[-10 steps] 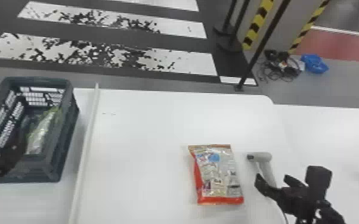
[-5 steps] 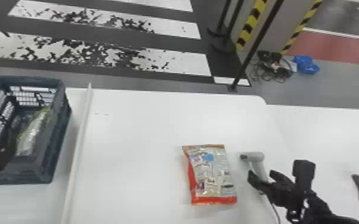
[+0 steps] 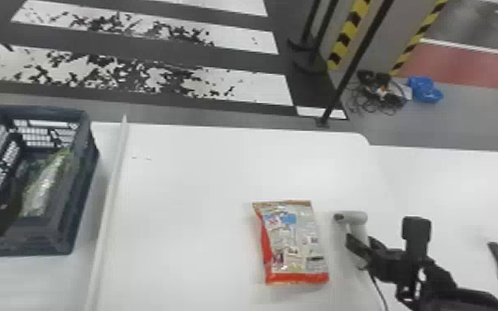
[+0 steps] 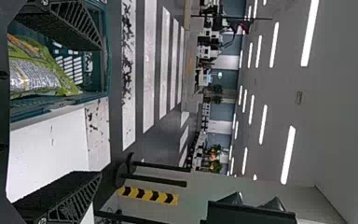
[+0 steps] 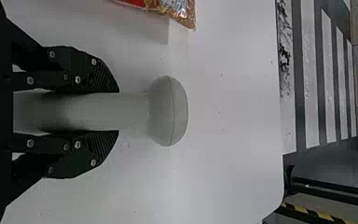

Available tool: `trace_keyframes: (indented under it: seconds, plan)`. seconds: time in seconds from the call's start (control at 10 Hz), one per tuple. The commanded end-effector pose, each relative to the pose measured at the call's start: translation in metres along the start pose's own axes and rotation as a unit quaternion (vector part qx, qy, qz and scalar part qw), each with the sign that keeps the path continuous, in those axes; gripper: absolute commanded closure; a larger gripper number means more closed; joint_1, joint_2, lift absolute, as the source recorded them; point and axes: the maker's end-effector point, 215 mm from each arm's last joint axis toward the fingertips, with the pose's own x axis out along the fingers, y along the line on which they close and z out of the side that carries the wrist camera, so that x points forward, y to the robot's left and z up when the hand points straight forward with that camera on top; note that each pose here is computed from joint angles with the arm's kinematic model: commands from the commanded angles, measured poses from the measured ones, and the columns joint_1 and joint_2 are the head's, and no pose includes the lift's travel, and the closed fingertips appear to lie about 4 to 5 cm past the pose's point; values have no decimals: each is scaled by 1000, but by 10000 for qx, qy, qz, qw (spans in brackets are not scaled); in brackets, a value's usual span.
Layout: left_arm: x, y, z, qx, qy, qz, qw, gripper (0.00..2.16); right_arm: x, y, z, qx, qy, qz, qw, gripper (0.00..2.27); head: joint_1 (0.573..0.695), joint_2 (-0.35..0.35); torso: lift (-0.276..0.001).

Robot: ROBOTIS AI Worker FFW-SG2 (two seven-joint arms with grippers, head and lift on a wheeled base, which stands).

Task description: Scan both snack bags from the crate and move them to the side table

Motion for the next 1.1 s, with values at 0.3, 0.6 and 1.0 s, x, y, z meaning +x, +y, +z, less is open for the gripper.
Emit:
trace_keyframes:
  seconds: [0.3, 0.6, 1.0]
  plan:
    - [6, -5, 1, 63, -18, -65, 10000, 36, -42, 14, 5, 159, 47, -348, 9993, 2246, 695, -238, -29]
    - [9, -7, 4, 58, -53, -93, 9999, 36, -86, 48, 18, 365, -193, -242, 9989, 2246, 695, -223, -29]
    - [9, -6, 6, 63, -108, -91, 9999, 36, -118, 71, 0, 488, -121, -77, 9987, 2246, 695, -175, -29]
